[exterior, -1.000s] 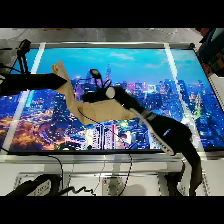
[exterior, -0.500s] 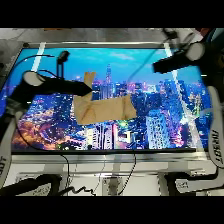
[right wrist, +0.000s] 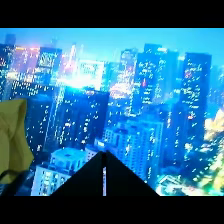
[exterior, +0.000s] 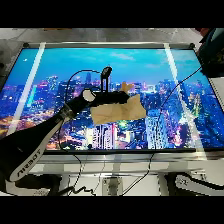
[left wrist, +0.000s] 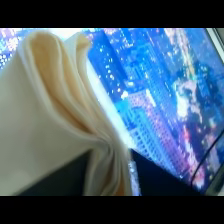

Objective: Fold the clothes and pants, and hang the long-sleeved shirts on hangers.

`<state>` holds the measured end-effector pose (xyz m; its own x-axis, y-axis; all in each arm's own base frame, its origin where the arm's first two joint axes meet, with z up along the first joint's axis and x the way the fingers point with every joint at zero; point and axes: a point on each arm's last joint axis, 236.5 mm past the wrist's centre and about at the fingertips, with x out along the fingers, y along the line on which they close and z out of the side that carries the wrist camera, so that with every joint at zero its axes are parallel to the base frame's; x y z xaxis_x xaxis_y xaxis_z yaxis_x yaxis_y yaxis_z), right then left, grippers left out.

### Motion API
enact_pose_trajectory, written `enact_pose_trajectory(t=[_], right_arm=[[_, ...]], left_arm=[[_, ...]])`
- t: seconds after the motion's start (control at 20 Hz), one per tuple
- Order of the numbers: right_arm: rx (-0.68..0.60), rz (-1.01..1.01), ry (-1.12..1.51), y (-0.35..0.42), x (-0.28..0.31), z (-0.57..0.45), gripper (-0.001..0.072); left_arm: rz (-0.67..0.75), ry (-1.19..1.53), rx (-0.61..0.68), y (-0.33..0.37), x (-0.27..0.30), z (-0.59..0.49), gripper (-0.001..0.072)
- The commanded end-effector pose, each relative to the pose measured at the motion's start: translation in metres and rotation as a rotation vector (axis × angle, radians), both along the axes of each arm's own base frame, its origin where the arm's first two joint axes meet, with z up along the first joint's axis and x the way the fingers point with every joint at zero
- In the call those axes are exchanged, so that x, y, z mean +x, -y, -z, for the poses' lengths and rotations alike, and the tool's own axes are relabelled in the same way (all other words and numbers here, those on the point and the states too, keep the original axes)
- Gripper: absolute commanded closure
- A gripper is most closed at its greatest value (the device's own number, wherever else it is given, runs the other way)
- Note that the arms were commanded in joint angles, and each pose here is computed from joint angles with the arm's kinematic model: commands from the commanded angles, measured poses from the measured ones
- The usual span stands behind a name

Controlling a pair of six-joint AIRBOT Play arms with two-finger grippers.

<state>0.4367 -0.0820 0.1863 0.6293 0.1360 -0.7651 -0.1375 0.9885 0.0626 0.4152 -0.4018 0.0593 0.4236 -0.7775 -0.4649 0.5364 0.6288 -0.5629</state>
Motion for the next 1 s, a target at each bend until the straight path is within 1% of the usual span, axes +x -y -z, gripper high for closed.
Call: enact_pose_trajectory(t=[0.0,0.1,0.15,0.2,0.25,0.3,0.35,0.45,0.5,0.55,0.7,0.85,0.95], right_arm=[[0.191,-0.125,-0.105,-0.038,-0.014,0.068,0.0699],[0.412,-0.321,-0.132,-0.096,-0.034,0.104,0.07],[0.529,-0.376,-0.134,-0.119,-0.044,0.115,0.0699],[0.615,-0.367,-0.135,-0.131,-0.048,0.127,0.0692],[0.647,-0.304,-0.146,-0.132,-0.046,0.146,0.0559],[0.652,-0.2,-0.17,-0.125,-0.041,0.171,0.0318],[0.666,-0.064,-0.202,-0.116,-0.036,0.194,0.0187],[0.698,0.156,-0.276,-0.1,-0.029,0.234,0.0184],[0.735,0.213,-0.32,-0.102,-0.027,0.248,0.0185],[0.761,0.226,-0.357,-0.109,-0.026,0.259,0.0184],[0.78,0.193,-0.454,-0.139,-0.018,0.287,0.018],[0.786,0.122,-0.519,-0.175,-0.003,0.299,0.0161],[0.771,0.071,-0.554,-0.198,0.006,0.301,0.0161]], left_arm=[[-0.042,0.022,-0.012,0.01,0.004,0.003,0.0004],[-0.062,0.022,-0.013,0.002,0.012,0.002,0.0005],[-0.074,0.022,-0.013,-0.003,0.017,0.002,0.0005],[-0.081,0.019,-0.013,-0.009,0.021,0.002,0.0005],[-0.084,0.011,-0.012,-0.014,0.024,0.003,0.0006],[-0.083,0.0,-0.01,-0.019,0.026,0.005,0.0006],[-0.08,-0.012,-0.01,-0.023,0.027,0.006,0.0006],[-0.067,-0.037,-0.007,-0.03,0.027,0.009,0.0007],[-0.062,-0.045,-0.007,-0.032,0.026,0.01,0.0007],[-0.059,-0.051,-0.006,-0.034,0.026,0.011,0.0007],[-0.054,-0.057,-0.006,-0.036,0.026,0.011,0.0007],[-0.049,-0.061,-0.005,-0.036,0.025,0.012,0.0007],[-0.053,-0.061,-0.005,-0.037,0.026,0.012,0.0007]])
